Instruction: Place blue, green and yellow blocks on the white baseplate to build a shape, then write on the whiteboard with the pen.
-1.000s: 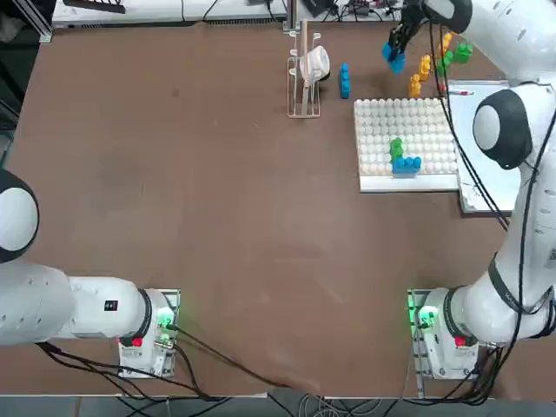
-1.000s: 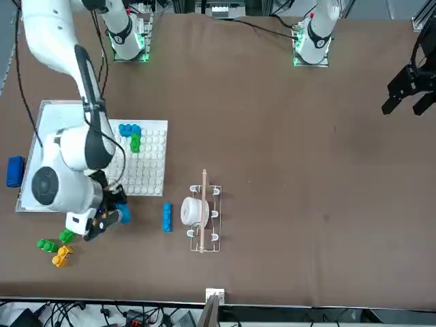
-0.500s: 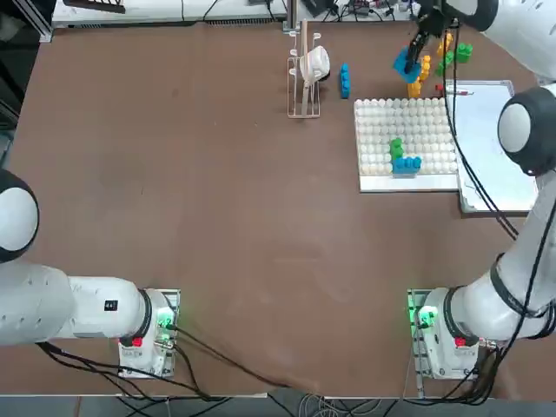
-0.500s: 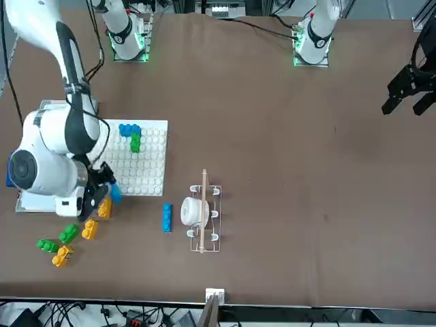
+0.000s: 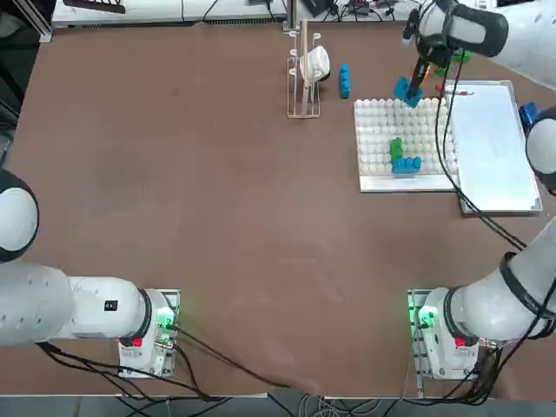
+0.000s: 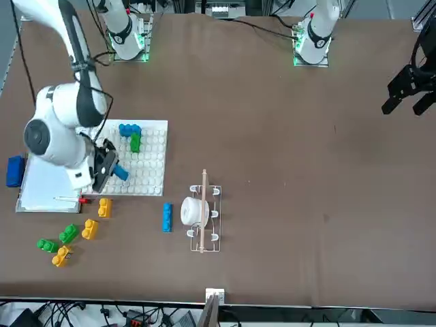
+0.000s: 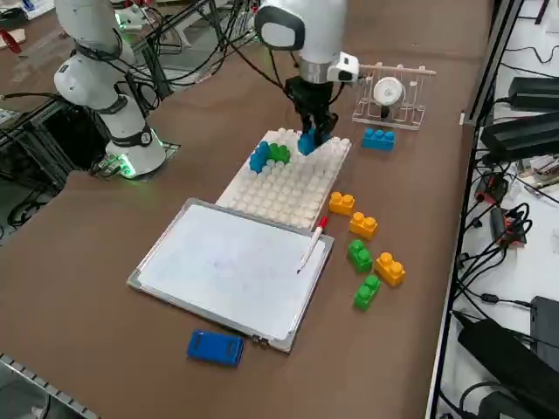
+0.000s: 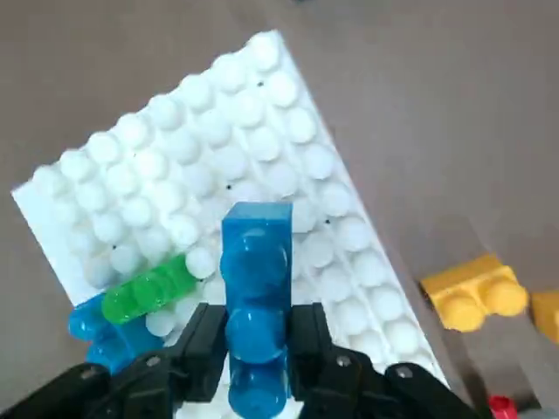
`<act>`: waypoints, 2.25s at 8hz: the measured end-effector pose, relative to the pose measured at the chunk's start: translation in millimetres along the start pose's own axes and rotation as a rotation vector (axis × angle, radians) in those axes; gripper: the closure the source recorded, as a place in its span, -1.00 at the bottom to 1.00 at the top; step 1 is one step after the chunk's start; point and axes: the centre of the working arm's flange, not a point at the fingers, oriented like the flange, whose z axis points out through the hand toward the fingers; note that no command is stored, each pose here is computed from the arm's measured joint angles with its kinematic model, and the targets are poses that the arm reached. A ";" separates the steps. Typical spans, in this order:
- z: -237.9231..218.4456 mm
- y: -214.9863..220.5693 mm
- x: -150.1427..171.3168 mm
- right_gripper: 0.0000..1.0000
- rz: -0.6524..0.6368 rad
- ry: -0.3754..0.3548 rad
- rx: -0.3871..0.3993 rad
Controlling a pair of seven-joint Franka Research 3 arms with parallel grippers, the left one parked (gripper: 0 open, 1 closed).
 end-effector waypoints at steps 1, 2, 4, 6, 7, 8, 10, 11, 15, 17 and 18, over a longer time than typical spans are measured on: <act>12.0 -15.9 -4.5 0.21 -0.064 0.011 -0.025; 24.8 -28.1 -9.4 0.21 -0.124 0.022 -0.051; 49.3 -46.1 -16.7 0.21 -0.207 0.016 -0.079; 58.2 -52.3 -19.4 0.21 -0.246 -0.008 -0.085; 60.6 -54.5 -21.3 0.21 -0.253 -0.015 -0.082; 63.6 -56.7 -23.4 0.21 -0.257 -0.022 -0.077; 71.7 -61.3 -27.5 0.21 -0.259 -0.032 -0.060; 73.6 -61.7 -29.2 0.21 -0.258 -0.032 -0.061; 77.4 -60.8 -35.0 0.21 -0.262 -0.044 -0.066; 79.7 -62.0 -34.1 0.21 -0.268 -0.042 -0.073; 81.2 -63.3 -33.3 0.21 -0.272 -0.039 -0.078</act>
